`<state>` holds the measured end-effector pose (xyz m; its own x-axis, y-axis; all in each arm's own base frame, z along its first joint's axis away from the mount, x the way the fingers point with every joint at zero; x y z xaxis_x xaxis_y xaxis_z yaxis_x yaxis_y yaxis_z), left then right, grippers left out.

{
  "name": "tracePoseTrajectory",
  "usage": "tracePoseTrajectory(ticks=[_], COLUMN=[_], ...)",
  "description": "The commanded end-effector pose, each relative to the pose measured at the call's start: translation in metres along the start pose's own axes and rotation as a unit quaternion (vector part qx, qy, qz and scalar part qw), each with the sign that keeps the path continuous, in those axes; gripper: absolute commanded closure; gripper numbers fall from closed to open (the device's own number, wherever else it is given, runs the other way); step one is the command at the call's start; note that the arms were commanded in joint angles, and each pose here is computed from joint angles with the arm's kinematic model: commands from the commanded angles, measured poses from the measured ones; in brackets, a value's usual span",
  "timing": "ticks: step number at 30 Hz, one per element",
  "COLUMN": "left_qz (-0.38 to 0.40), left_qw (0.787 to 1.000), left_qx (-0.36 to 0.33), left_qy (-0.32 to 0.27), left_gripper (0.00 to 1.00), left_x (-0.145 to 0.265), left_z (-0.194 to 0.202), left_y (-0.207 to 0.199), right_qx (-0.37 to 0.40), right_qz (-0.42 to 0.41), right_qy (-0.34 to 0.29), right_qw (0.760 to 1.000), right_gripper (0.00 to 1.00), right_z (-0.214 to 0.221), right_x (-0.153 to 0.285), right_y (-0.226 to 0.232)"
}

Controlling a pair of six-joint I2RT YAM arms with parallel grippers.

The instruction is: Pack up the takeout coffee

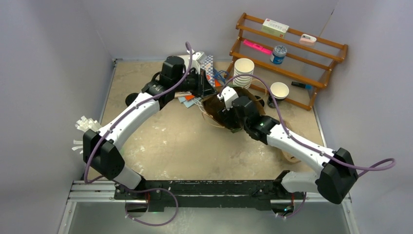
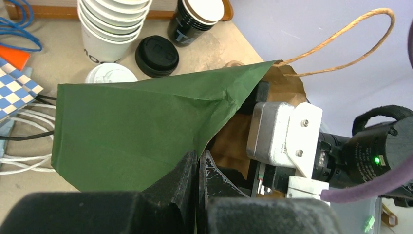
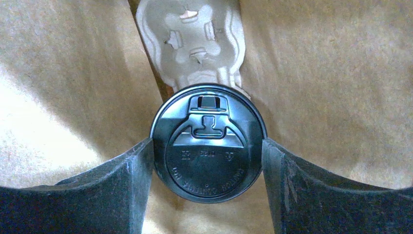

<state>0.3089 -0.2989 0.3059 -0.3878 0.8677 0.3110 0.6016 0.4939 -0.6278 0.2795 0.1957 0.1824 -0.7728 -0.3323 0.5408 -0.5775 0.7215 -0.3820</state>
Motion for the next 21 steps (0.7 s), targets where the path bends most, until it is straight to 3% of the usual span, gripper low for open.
tracePoseTrajectory(ticks=[1, 21], left_qz=[-0.008, -0.021], left_qw=[1.000, 0.992], left_qx=[0.011, 0.115], left_qy=[-0.012, 0.048], left_gripper=[1.00, 1.00], left_x=[0.001, 0.009], left_z=[-0.017, -0.005], left_y=[-0.004, -0.005], right_qx=[-0.008, -0.061], right_qz=[-0.056, -0.211], right_qy=[0.040, 0.123], right_qw=[0.998, 0.968], right_gripper=[0.66, 0.69], right_z=[0.012, -0.004], right_x=[-0.004, 0.043], right_y=[0.016, 0.047])
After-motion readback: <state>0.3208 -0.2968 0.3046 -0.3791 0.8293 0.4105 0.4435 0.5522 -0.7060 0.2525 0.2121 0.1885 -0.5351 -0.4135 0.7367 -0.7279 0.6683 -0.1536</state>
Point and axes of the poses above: each gripper's point midway between its finger pads, its own x axis back along the fingers, its own y axis along the line the jaws close on, z = x × y, the point moved 3 cm from there along x, back along the fingers, and after that the axes turned 7 degrees about x, right-handed, at the moved point
